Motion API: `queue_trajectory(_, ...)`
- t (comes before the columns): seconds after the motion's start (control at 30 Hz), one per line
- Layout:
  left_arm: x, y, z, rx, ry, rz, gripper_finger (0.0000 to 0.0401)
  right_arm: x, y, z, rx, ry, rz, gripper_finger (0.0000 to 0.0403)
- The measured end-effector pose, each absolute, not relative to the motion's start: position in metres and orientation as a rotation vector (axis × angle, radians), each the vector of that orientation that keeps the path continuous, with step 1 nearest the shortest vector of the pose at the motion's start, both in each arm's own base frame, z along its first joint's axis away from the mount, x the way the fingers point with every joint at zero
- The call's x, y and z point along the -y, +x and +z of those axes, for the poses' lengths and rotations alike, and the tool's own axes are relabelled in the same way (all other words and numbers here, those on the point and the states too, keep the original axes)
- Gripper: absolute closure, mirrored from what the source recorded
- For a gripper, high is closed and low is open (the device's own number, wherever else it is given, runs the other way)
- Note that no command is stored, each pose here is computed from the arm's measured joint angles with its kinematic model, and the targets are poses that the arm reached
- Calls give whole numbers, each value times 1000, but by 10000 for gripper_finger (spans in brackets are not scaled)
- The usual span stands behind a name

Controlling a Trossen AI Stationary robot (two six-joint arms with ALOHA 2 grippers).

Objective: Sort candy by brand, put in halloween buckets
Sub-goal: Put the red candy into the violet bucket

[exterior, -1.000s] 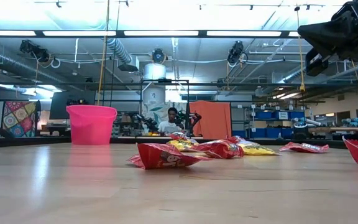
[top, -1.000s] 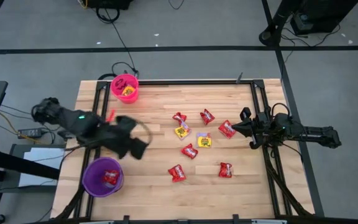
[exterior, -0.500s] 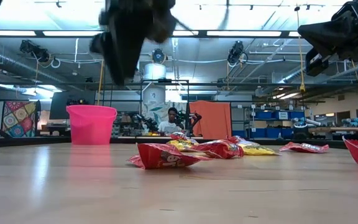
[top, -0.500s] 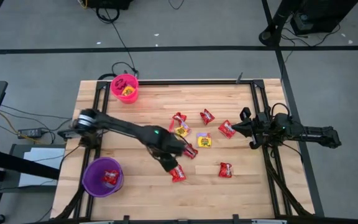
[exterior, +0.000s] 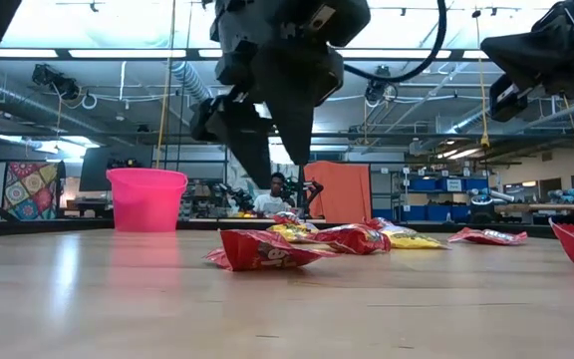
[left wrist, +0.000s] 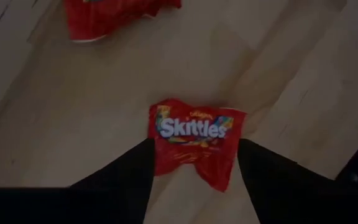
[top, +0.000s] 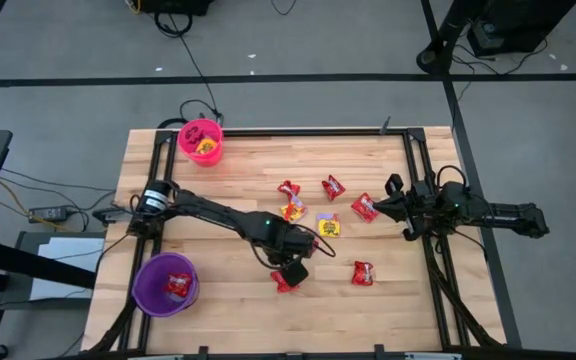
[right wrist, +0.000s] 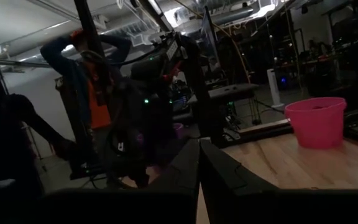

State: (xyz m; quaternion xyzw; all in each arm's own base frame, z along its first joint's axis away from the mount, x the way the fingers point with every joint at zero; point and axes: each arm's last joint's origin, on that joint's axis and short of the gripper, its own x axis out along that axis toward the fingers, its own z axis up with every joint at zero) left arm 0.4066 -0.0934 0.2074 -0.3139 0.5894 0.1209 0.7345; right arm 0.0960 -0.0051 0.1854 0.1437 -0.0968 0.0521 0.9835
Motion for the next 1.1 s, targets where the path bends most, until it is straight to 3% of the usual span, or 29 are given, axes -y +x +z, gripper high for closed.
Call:
queue_trajectory(0.2, 99, 405, 207, -1305, -679, 260, 138, 5, 96, 185, 193, 290, 114, 380)
queue_trajectory(0.9, 119, 414, 160, -1379, -657, 278, 137, 5, 96, 186, 204, 288, 113, 380)
queue_trajectory(1.1, 124, 416, 148, -1412, -680, 290, 170, 5, 96, 188, 215, 286, 114, 380)
